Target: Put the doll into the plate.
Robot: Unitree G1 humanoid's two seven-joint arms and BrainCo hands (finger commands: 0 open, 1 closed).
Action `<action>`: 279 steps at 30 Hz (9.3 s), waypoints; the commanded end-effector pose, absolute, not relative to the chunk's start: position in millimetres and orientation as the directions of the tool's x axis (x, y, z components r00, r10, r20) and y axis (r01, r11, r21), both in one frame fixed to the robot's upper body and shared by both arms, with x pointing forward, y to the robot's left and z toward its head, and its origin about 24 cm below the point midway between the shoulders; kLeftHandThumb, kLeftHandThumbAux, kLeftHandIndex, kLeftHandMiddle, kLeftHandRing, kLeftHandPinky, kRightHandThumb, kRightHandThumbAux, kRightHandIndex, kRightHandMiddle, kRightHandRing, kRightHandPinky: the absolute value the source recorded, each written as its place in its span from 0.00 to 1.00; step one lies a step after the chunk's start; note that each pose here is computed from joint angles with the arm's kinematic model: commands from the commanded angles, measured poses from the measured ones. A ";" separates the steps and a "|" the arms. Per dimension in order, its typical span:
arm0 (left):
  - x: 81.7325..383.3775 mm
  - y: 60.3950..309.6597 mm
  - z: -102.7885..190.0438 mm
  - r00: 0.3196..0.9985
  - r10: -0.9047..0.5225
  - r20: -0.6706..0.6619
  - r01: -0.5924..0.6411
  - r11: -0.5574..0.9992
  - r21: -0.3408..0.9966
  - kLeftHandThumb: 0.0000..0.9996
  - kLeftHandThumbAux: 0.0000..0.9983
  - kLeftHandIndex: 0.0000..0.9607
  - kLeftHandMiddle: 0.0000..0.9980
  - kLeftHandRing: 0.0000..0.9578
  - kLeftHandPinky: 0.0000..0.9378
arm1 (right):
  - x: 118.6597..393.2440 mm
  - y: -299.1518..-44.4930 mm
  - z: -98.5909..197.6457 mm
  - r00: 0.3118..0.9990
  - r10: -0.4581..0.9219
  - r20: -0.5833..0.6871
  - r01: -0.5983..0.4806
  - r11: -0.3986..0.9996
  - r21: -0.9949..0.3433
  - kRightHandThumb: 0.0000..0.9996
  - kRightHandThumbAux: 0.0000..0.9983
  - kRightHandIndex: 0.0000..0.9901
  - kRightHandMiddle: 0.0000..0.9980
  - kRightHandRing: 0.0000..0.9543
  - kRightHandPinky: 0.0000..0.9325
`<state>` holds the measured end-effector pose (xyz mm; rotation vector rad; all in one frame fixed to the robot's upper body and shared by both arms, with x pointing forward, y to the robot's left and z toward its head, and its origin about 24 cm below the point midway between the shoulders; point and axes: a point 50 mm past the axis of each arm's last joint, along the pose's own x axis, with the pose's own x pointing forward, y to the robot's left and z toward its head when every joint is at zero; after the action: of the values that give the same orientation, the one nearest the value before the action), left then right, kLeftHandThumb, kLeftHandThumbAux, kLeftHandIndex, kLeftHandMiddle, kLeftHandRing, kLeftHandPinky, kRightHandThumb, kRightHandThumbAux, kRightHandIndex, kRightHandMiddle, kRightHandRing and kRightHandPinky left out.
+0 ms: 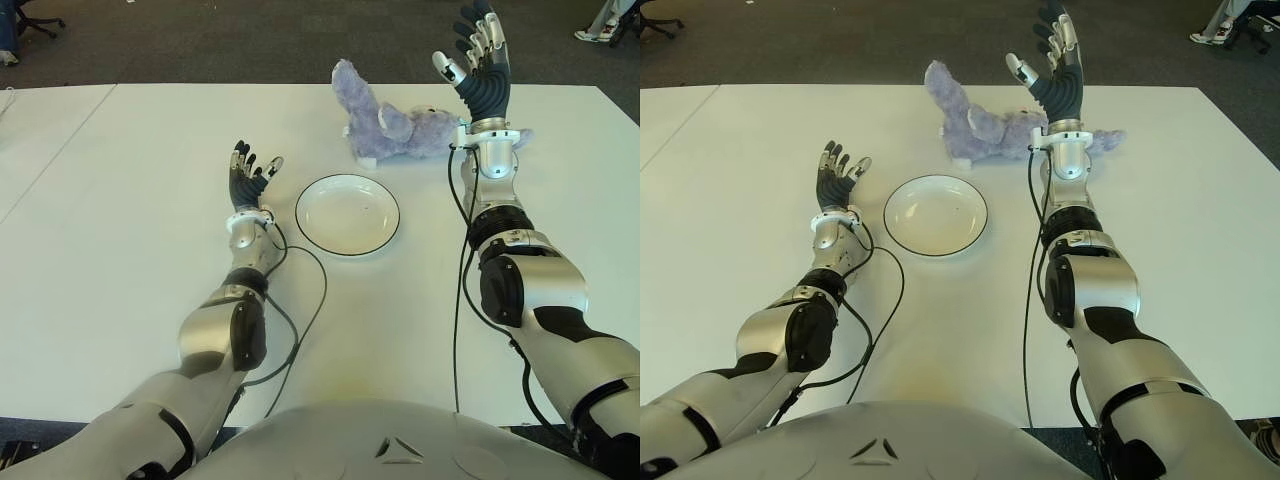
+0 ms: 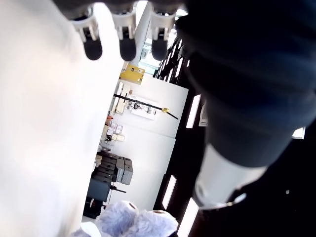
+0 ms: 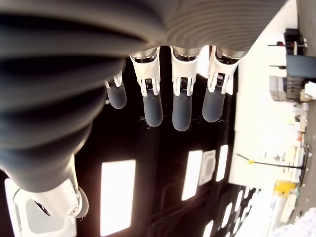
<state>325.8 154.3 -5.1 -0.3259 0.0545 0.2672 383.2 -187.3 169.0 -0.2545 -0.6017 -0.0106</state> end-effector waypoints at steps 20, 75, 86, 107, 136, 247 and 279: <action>240.5 149.6 -99.7 0.811 0.228 -0.539 -0.427 0.860 -0.278 0.03 0.88 0.04 0.04 0.04 0.08 | 386.8 -252.8 125.8 0.994 0.049 0.102 0.091 0.187 -0.978 0.27 0.56 0.00 0.00 0.02 0.08; 242.2 144.0 -100.3 0.807 0.195 -0.558 -0.396 0.879 -0.266 0.00 0.73 0.06 0.06 0.05 0.06 | 370.0 -306.4 105.7 0.971 -0.165 -0.174 -0.225 -0.380 -0.897 0.30 0.53 0.00 0.00 0.00 0.01; 242.7 143.6 -100.0 0.810 0.189 -0.555 -0.392 0.879 -0.273 0.00 0.69 0.06 0.06 0.05 0.04 | 374.1 -308.6 118.7 0.973 -0.186 -0.137 -0.198 -0.362 -0.911 0.29 0.55 0.00 0.00 0.00 0.00; 240.1 145.8 -101.3 0.814 0.187 -0.550 -0.397 0.870 -0.292 0.00 0.63 0.06 0.05 0.04 0.03 | 389.9 -297.0 159.1 0.987 -0.154 0.035 -0.014 -0.302 -0.953 0.25 0.55 0.00 0.00 0.00 0.00; 241.6 147.8 -100.8 0.810 0.189 -0.555 -0.383 0.887 -0.257 0.00 0.64 0.05 0.05 0.04 0.03 | 402.6 -261.4 160.8 0.991 -0.077 0.106 0.088 -0.208 -0.974 0.30 0.49 0.04 0.02 0.04 0.09; 239.9 151.8 -101.2 0.809 0.208 -0.550 -0.409 0.871 -0.272 0.00 0.56 0.04 0.06 0.05 0.05 | 391.2 -175.1 73.5 0.999 -0.035 -0.011 0.000 0.298 -0.955 0.68 0.71 0.43 0.62 0.69 0.81; 239.2 150.5 -101.5 0.809 0.208 -0.550 -0.416 0.864 -0.284 0.00 0.55 0.02 0.06 0.05 0.05 | 389.9 -184.4 88.5 0.991 0.001 0.131 0.114 0.490 -0.864 0.25 0.71 0.78 0.87 0.90 0.93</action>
<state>326.9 154.3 -4.6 -0.3294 0.0557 0.2372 394.8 -177.8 94.2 -1.0643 -0.1050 -0.1054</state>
